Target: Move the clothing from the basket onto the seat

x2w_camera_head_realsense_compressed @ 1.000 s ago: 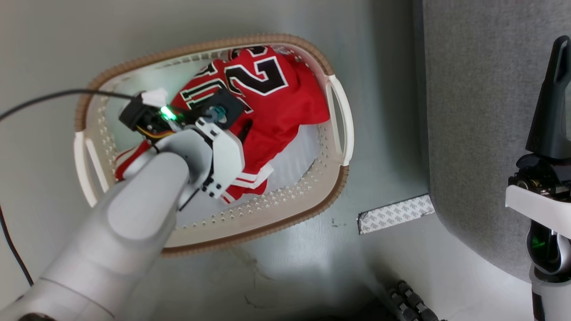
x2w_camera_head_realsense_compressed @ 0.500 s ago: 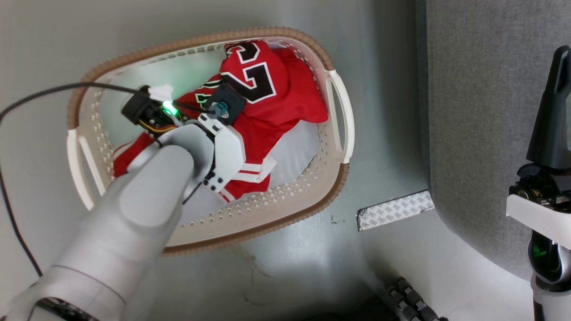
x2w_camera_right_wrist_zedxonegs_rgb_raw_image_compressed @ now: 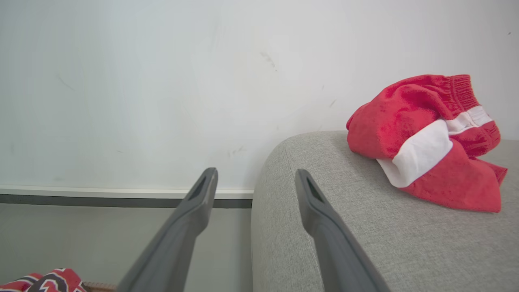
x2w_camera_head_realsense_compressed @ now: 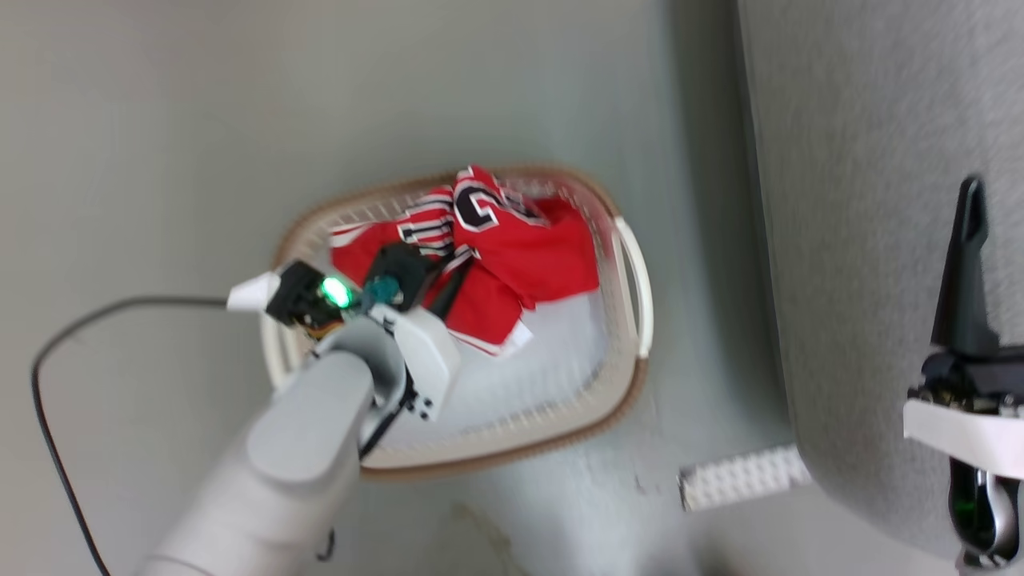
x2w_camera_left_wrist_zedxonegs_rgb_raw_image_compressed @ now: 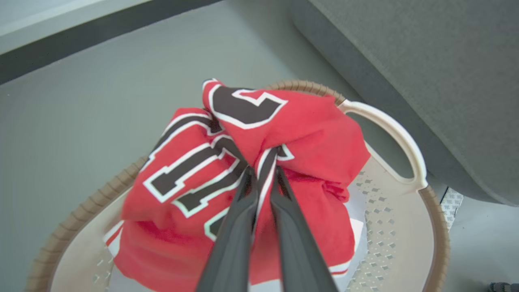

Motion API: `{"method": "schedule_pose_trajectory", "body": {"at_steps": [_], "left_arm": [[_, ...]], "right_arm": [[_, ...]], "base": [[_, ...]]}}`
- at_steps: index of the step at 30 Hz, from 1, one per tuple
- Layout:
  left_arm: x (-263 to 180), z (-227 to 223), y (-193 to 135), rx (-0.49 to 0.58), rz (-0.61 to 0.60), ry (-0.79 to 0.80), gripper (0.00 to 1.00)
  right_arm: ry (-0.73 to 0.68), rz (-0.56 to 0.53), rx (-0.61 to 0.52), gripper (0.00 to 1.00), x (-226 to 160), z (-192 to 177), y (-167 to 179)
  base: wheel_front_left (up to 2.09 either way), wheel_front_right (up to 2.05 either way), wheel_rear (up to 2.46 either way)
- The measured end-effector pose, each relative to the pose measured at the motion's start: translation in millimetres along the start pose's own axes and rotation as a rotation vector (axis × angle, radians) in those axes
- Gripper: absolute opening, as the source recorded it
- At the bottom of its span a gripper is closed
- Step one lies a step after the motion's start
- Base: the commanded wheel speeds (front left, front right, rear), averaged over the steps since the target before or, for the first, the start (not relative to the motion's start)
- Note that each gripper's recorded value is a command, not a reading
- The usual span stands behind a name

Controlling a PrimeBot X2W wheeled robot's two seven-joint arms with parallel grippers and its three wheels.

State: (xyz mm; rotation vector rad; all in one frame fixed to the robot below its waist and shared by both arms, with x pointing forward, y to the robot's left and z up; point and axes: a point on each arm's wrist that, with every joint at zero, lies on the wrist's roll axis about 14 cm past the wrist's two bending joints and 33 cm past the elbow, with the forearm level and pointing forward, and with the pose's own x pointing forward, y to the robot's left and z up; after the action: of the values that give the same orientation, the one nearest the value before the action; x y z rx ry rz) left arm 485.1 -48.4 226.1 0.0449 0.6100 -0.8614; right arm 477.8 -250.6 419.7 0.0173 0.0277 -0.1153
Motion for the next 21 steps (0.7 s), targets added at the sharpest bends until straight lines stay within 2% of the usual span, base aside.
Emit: {"method": "schedule_pose_trajectory", "body": {"at_steps": [8, 16, 21], "left_arm": [[-67, 69, -9, -0.007, 0.104, -0.177, 0.00], [-147, 135, -18, 0.004, 0.240, -0.386, 0.00], [-199, 156, -26, 0.020, 0.324, -0.489, 0.00]], "right_arm": [[-0.029, 0.018, 0.048, 1.00, -31, 32, 10], [-0.065, 0.093, 0.086, 1.00, -68, 60, 36], [-0.069, 0.138, 0.089, 1.00, -98, 68, 49]], "base": [[0.00, 0.00, 0.00], [0.00, 0.00, 0.00], [0.00, 0.00, 0.00]]}}
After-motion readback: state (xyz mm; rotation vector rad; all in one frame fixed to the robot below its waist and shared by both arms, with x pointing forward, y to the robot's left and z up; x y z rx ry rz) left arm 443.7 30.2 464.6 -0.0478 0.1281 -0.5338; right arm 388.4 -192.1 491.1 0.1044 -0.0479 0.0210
